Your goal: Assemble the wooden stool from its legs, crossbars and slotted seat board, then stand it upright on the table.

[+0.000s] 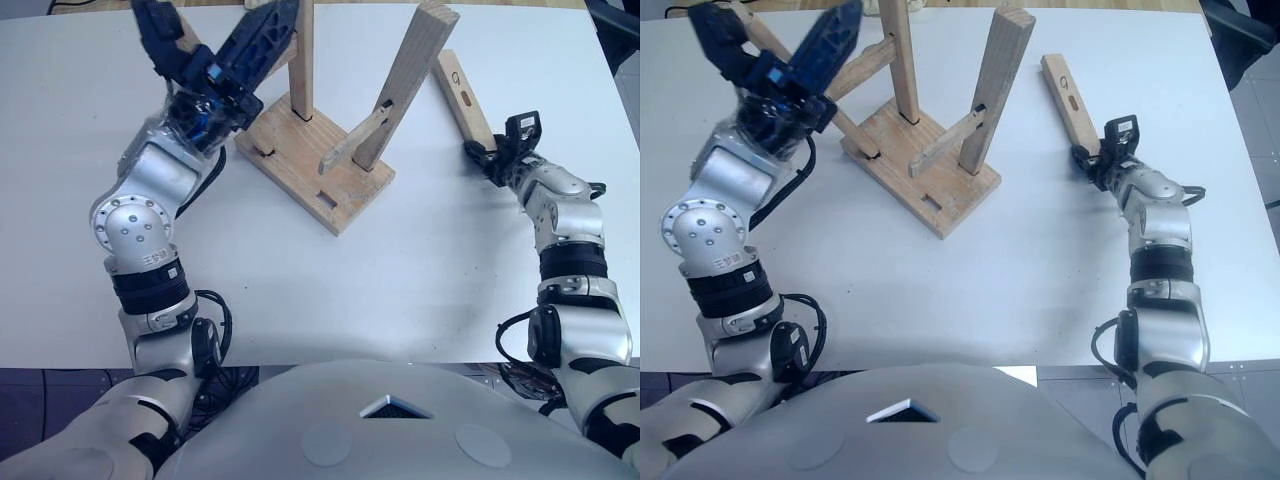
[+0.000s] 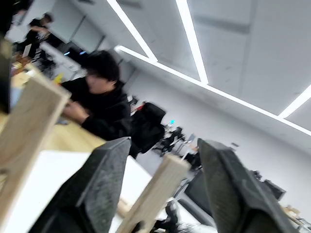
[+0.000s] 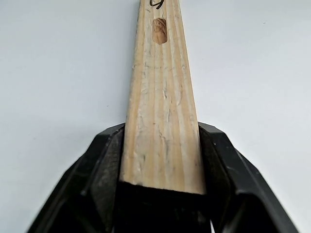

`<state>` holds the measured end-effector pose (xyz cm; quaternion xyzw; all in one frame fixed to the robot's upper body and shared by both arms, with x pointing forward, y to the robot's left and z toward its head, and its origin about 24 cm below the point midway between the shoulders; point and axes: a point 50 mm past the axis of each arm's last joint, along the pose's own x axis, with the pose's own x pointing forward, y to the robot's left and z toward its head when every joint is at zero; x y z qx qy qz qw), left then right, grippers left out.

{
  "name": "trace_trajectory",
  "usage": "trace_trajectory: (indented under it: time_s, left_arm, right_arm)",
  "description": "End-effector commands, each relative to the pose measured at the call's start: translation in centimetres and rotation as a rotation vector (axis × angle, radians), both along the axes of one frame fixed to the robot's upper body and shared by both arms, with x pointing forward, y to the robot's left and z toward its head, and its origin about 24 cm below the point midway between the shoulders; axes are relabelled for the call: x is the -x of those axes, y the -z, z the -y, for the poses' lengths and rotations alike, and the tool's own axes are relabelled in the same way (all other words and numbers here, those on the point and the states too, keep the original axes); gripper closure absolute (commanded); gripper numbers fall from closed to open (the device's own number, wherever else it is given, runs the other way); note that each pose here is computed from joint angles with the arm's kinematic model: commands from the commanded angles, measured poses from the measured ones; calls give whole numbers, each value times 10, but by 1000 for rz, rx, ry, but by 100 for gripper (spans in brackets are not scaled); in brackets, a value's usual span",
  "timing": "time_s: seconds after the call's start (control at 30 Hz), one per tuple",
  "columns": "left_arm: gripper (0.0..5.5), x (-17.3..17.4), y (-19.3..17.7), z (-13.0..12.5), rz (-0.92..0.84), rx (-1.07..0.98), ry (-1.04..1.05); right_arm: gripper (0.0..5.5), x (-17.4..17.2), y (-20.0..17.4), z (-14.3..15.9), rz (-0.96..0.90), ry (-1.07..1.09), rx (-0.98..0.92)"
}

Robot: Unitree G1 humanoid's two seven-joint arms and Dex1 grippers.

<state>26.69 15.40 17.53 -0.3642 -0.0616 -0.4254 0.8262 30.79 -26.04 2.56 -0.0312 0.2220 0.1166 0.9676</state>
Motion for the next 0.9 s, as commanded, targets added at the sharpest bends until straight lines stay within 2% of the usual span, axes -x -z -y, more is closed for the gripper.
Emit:
trace_trajectory:
  time_s: [0.03, 0.1, 0.17, 0.33, 0.43, 0.63, 0.9]
  left_arm:
    - [245, 11, -32, -7, 124, 137, 136]
    - [214, 15, -44, -11, 166, 164, 212]
    - [182, 15, -57, -11, 208, 182, 269]
    - [121, -4, -90, -2, 307, 222, 290]
    - [121, -11, -99, 8, 358, 180, 288]
    - [121, -8, -103, 16, 413, 165, 362]
    - [250, -4, -105, 9, 428, 225, 421]
  right_arm:
    - [345, -22, -75, -7, 358, -89, -174]
    - [345, -25, -110, -20, 470, -183, -295]
    - [345, -16, -150, -43, 551, -396, -446]
    - [345, 26, -204, -95, 549, -887, -612]
    - [345, 45, -212, -113, 502, -1064, -666]
    - [345, 44, -198, -122, 407, -1145, -678]
    - [345, 42, -192, -114, 363, -1194, -742]
